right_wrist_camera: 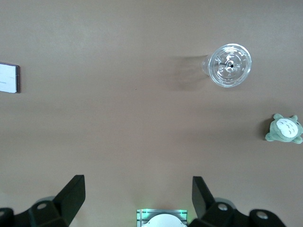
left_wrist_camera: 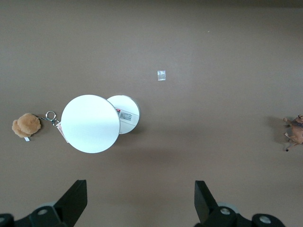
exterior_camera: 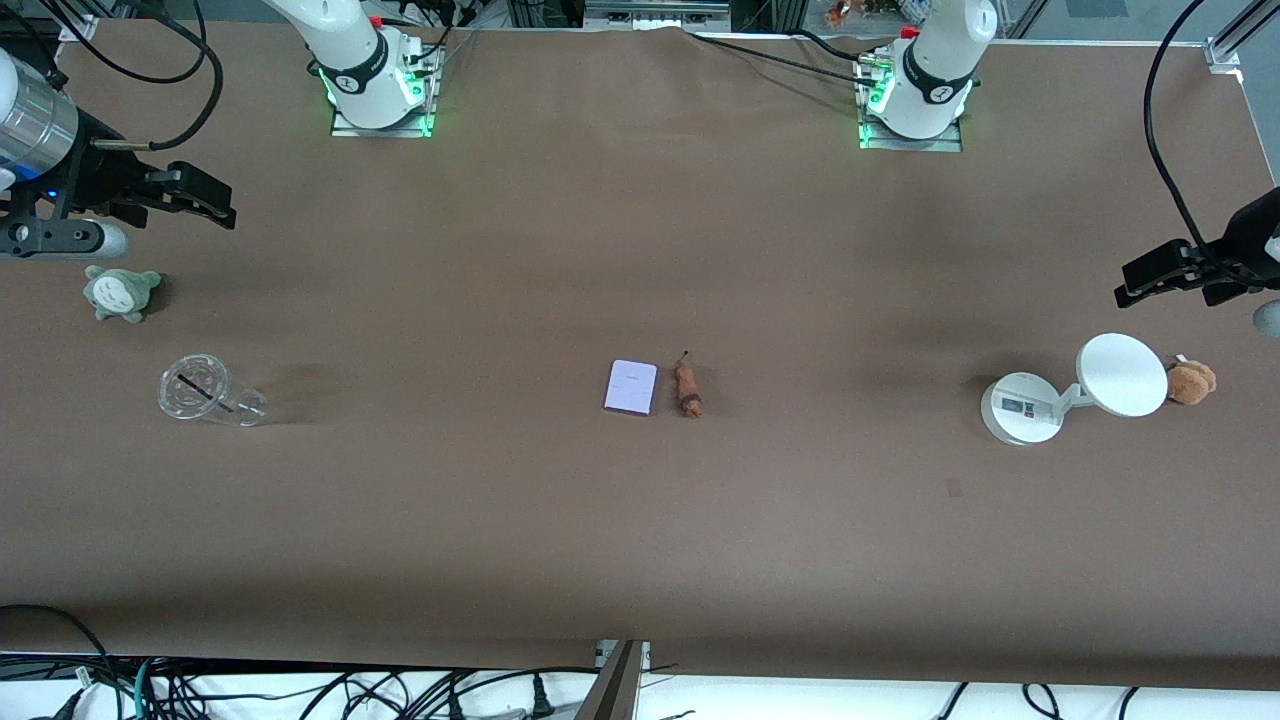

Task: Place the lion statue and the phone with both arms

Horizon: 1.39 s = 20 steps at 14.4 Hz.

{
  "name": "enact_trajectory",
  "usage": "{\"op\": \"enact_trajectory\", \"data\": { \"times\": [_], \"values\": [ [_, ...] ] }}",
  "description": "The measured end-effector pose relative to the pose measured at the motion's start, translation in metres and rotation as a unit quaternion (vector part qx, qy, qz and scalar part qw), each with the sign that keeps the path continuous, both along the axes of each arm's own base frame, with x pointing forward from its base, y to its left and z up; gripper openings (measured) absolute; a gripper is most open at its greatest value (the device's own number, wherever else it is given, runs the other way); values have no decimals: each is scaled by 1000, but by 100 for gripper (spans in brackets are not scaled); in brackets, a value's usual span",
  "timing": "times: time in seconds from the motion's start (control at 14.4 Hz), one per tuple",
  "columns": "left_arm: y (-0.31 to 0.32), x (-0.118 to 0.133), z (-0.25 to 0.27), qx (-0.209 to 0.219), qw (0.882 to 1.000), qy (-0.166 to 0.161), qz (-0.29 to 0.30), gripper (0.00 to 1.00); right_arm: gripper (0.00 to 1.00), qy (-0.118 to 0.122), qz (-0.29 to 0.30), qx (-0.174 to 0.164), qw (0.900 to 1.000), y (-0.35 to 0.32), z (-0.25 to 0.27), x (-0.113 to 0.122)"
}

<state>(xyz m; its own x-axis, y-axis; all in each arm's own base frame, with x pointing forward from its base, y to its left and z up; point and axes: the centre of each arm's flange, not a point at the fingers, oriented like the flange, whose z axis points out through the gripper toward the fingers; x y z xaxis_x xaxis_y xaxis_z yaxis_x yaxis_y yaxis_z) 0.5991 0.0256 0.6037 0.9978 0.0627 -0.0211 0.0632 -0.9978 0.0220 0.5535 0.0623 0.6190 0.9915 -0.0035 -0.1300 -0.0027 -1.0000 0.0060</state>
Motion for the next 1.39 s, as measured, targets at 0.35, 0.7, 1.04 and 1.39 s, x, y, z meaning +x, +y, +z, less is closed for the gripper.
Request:
{"op": "enact_trajectory", "data": {
  "times": [0.35, 0.7, 1.04, 1.39],
  "values": [
    [0, 0, 0, 0, 1000, 0, 0, 100, 100, 1, 0, -1, 1000, -1, -1, 0],
    [0, 0, 0, 0, 1000, 0, 0, 100, 100, 2, 0, -1, 1000, -1, -2, 1],
    [0, 0, -1, 0, 1000, 1, 0, 100, 100, 2, 0, -1, 1000, -1, -2, 1],
    [-3, 1, -2, 0, 1000, 2, -2, 100, 100, 2, 0, -1, 1000, -1, -2, 1]
  ]
}}
